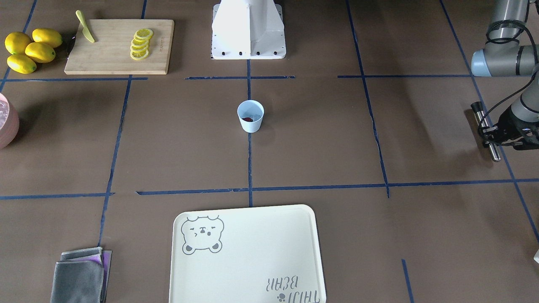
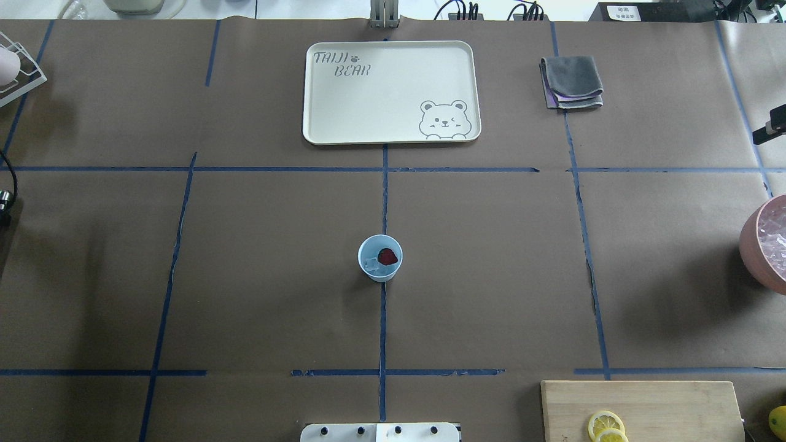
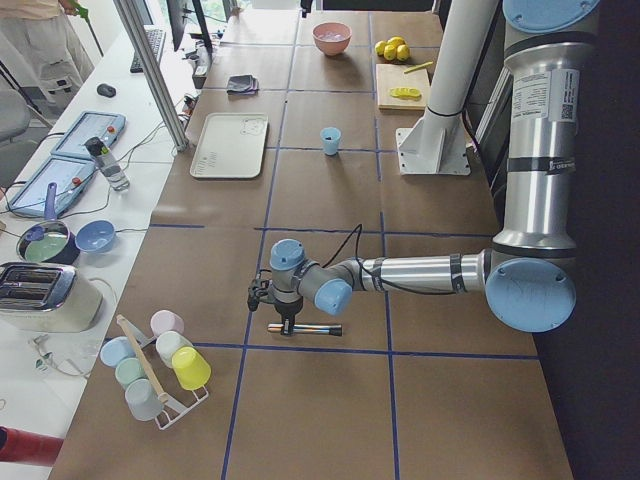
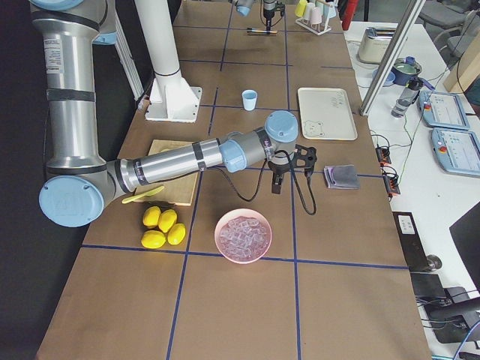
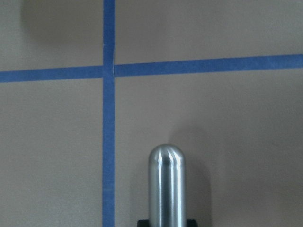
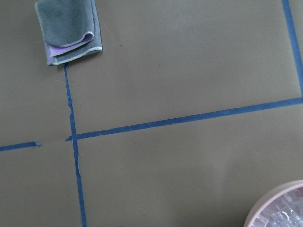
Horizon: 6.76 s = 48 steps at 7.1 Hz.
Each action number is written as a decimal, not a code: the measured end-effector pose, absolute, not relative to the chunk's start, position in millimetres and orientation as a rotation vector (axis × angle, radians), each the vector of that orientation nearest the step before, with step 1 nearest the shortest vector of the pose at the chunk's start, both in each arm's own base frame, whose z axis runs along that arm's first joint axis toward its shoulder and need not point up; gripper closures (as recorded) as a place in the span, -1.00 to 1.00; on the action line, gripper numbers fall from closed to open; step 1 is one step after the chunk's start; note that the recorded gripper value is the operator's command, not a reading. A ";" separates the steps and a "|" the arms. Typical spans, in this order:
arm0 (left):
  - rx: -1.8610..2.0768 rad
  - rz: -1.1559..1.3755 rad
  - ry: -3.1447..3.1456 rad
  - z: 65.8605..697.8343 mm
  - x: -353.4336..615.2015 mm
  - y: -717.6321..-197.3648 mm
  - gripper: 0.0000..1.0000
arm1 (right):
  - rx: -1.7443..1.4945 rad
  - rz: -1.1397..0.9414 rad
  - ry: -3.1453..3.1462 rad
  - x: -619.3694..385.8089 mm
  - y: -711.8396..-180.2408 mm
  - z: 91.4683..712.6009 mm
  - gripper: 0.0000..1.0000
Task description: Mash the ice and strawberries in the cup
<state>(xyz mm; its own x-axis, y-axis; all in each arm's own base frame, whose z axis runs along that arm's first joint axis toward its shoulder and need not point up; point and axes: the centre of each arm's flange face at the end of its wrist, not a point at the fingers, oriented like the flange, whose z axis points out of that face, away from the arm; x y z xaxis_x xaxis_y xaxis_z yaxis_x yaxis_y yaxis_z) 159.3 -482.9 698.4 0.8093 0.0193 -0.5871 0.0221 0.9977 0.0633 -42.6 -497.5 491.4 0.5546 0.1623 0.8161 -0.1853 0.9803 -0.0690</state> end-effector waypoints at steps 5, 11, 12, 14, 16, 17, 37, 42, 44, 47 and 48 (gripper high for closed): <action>0.066 0.002 0.627 699.1 161.0 -482.2 -1.00 | 0.026 0.205 -0.961 -42.7 -497.5 491.4 -1.00; 0.053 0.016 0.812 640.8 144.5 -486.9 -1.00 | 0.047 0.182 -0.941 -25.1 -503.5 508.5 -1.00; 0.049 -0.004 0.880 629.7 121.1 -487.3 -1.00 | 0.063 0.160 -0.927 -7.4 -507.0 529.9 -1.00; 0.061 0.012 0.902 625.6 68.6 -484.1 -1.00 | 0.077 0.110 -0.900 25.5 -508.5 574.5 -1.00; 0.040 0.037 0.844 604.4 -9.7 -483.4 -1.00 | 0.053 0.041 -0.825 37.2 -505.8 606.6 -1.00; 0.013 0.018 0.831 591.7 -42.8 -478.0 -1.00 | 0.025 -0.002 -0.765 36.3 -504.8 618.9 -1.00; -0.010 0.073 0.788 617.0 -54.8 -422.3 -1.00 | 0.001 -0.034 -0.807 53.3 -500.5 617.6 -1.00; -0.002 0.080 0.794 615.0 -53.4 -423.8 -1.00 | 0.004 -0.042 -0.809 50.9 -501.2 616.5 -1.00; -0.005 0.085 0.796 615.6 -50.8 -423.6 -1.00 | 0.003 -0.043 -0.808 50.0 -501.3 616.6 -1.00; -0.004 0.088 0.796 614.3 -50.0 -423.8 -1.00 | 0.000 -0.041 -0.810 49.6 -501.2 617.3 -1.00; -0.002 0.088 0.796 613.6 -49.9 -423.8 -1.00 | 0.000 -0.041 -0.810 49.6 -500.9 617.6 -1.00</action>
